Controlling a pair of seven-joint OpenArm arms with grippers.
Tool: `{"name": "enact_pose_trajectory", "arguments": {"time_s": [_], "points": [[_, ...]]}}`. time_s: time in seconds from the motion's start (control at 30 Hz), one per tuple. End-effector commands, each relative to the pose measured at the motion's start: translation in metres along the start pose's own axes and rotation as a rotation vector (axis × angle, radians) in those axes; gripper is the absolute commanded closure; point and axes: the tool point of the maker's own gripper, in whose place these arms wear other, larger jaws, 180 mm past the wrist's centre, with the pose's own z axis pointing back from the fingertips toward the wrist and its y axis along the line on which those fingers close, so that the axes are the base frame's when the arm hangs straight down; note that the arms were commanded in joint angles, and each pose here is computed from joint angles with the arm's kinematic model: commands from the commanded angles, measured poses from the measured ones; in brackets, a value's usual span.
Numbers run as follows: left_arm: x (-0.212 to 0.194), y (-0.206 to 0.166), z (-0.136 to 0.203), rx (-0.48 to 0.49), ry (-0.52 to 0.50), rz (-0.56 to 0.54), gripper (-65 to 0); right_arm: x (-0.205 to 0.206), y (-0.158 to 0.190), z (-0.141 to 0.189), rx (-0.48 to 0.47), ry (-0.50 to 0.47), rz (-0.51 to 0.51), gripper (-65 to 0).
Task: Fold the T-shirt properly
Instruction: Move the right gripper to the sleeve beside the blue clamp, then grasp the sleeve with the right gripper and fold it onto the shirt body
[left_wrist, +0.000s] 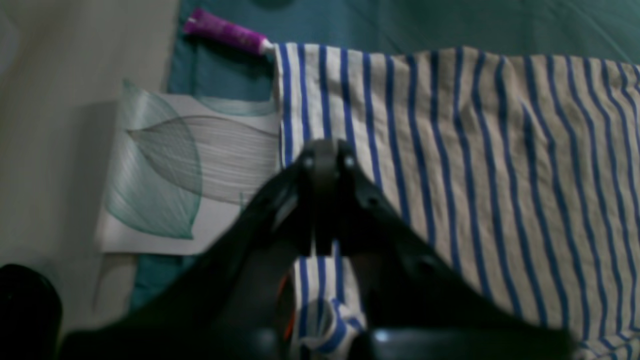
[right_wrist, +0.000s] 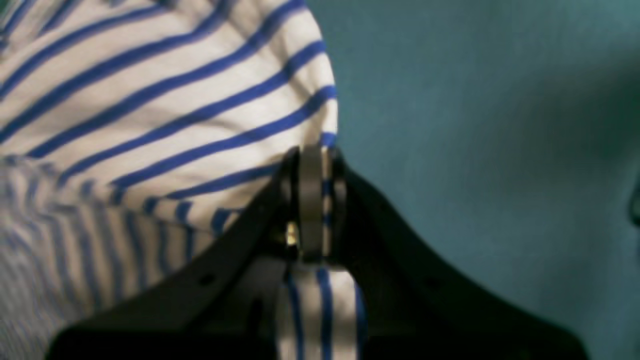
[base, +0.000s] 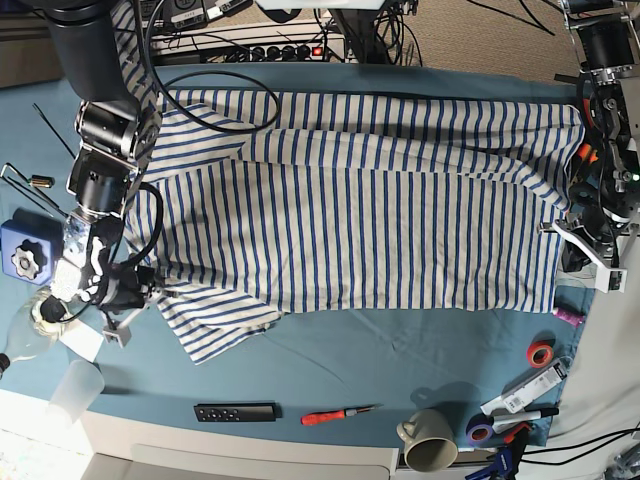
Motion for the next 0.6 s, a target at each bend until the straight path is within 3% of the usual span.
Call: {"name": "enact_pose_trajectory", "arguments": {"time_s": [0.0, 0.3, 0.57], "points": [[0.021, 0.004, 0.004, 0.003, -0.060, -0.017, 0.0, 0.035, -0.001, 0.021, 0.000, -0.084, 0.010, 0.0], [0.021, 0.003, 0.004, 0.003, -0.060, -0.016, 0.0, 0.026, 0.018, 0.041, 0.083, 0.008, 0.011, 0.0], [0.021, 0.004, 0.004, 0.003, -0.060, -0.017, 0.0, -0.016, 0.007, 0.038, 0.041, 0.039, 0.037, 0.0]]}}
